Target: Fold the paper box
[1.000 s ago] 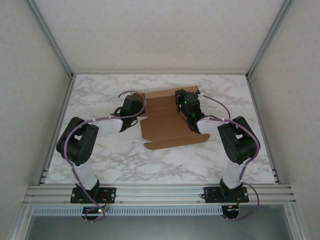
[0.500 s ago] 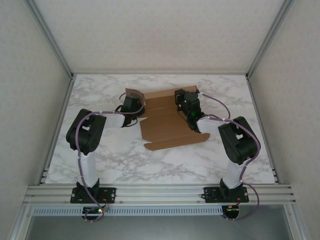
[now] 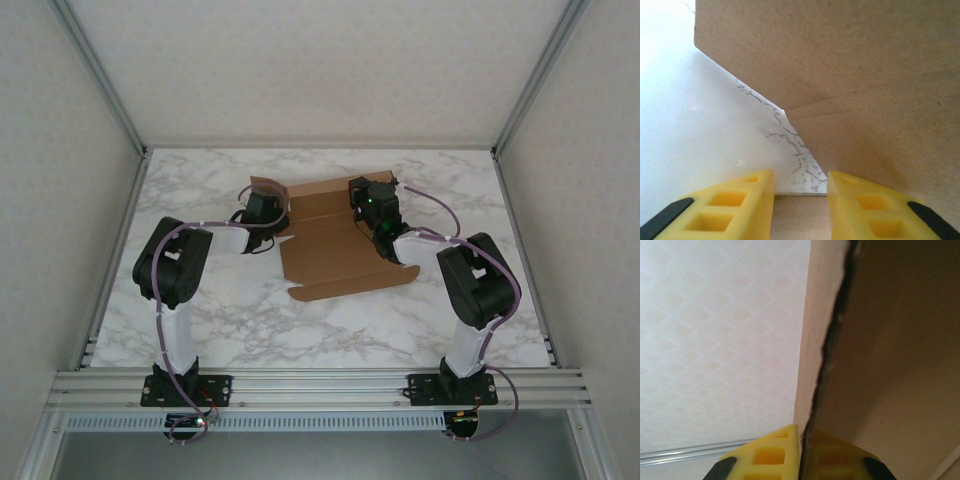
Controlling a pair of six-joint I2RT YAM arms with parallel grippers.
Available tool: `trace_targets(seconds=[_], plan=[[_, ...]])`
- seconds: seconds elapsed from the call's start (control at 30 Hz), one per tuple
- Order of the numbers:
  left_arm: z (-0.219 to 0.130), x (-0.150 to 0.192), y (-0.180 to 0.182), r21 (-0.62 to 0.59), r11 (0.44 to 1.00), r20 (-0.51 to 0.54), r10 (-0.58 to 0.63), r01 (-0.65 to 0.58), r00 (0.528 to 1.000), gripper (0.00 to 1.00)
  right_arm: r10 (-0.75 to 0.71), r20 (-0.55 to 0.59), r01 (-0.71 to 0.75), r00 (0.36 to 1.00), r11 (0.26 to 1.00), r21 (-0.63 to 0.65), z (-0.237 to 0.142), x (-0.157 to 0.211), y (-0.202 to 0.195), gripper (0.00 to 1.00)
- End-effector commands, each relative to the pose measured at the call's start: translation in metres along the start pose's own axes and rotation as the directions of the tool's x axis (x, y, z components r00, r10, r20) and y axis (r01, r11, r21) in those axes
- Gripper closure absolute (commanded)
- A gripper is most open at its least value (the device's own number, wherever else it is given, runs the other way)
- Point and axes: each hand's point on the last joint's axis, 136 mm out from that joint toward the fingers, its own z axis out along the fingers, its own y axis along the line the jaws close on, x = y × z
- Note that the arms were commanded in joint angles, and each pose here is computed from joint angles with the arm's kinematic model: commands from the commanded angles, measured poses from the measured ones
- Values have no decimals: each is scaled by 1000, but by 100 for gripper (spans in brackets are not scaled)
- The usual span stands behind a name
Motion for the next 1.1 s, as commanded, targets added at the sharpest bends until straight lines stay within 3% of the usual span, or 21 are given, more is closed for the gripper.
trace_targets(seconds=[0.0,0.17,0.43,0.73,1.07], plan=[[-8,-3,14,-56,998,-19,-13,12,1000,65,-55,-58,59,997,996,74,0,17,-21,100],[-15,-13,12,-50,999,-3,-12,12,1000,65,-51,-58,55,997,996,72,1,18,-22,100],[-14,0,19,-55,998,-44,-23,20,999,65,-53,-55,57,997,996,73,1,18,-21,100],[-16,25,-12,90,991,-158,-82,97,984,64,-33,-62,37,998,997,68,6,22,-22,100],[-42,9,-53,241,959,-165,-108,147,980,64,-31,-59,35,998,997,68,6,22,-21,100]])
